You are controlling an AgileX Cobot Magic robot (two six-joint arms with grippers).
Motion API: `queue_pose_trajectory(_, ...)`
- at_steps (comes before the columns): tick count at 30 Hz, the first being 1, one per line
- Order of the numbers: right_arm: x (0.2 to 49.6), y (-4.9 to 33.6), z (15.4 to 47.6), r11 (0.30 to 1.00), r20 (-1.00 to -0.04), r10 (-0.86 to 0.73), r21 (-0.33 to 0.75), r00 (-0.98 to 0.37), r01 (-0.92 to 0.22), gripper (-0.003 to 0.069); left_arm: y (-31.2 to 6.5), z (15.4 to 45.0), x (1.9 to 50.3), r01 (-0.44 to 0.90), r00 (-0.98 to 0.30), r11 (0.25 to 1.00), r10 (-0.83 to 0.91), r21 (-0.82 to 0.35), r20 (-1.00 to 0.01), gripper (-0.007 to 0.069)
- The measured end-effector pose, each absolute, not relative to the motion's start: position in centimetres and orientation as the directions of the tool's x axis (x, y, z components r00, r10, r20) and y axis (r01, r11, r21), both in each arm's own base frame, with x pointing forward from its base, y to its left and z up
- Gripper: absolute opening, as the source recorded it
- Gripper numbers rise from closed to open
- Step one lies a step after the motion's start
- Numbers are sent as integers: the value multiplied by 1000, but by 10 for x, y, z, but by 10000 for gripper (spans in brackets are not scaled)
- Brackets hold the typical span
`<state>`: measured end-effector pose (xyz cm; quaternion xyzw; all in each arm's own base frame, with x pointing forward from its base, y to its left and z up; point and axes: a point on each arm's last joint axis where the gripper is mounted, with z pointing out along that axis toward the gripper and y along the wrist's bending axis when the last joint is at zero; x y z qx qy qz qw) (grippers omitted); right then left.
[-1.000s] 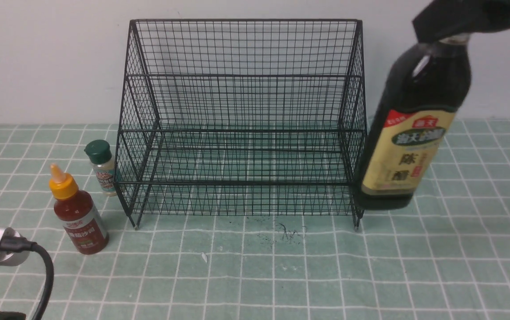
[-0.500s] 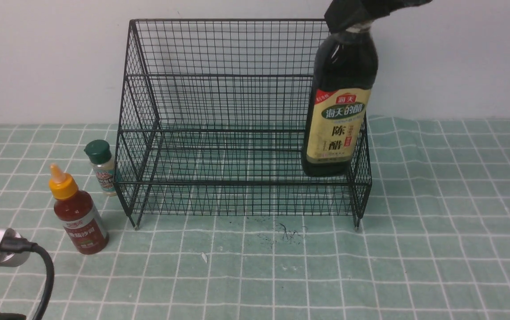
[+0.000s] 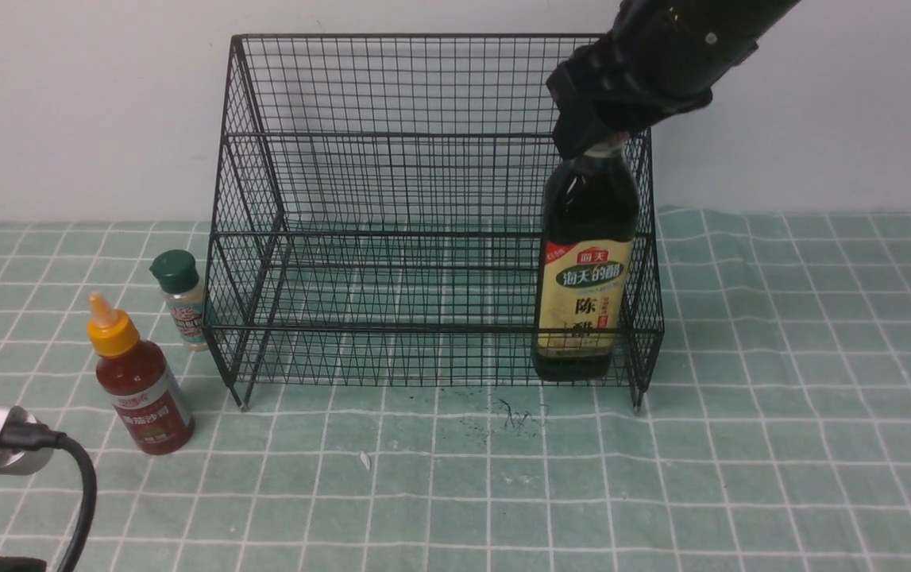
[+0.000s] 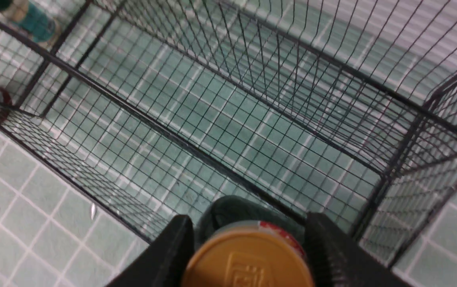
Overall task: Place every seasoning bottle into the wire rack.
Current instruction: Use the right arm to put the condiment bottle back on the shelf
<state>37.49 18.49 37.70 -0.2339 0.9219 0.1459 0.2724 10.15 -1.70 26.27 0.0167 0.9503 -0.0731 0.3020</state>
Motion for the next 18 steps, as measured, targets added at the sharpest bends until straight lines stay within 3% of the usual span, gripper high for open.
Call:
queue_pose_trajectory(9,372,184,373,853,-581,-334,149,-742,-500,334,-17,279,106,50,-776,987,-56,-151,-628,-6)
queue_pose_trajectory(11,369,182,376,853,-578,-333,152,-745,-499,360,-17,292,108,53,-758,988,-56,-147,-650,-6)
queue_pose_trajectory(13,361,180,383,851,-574,-339,149,-745,-503,439,-15,320,113,48,-742,991,-46,-121,-669,-6)
queue_pose_trajectory(18,342,170,413,849,-632,-327,129,-702,-512,521,-11,351,129,-5,-786,996,-59,-90,-615,-6)
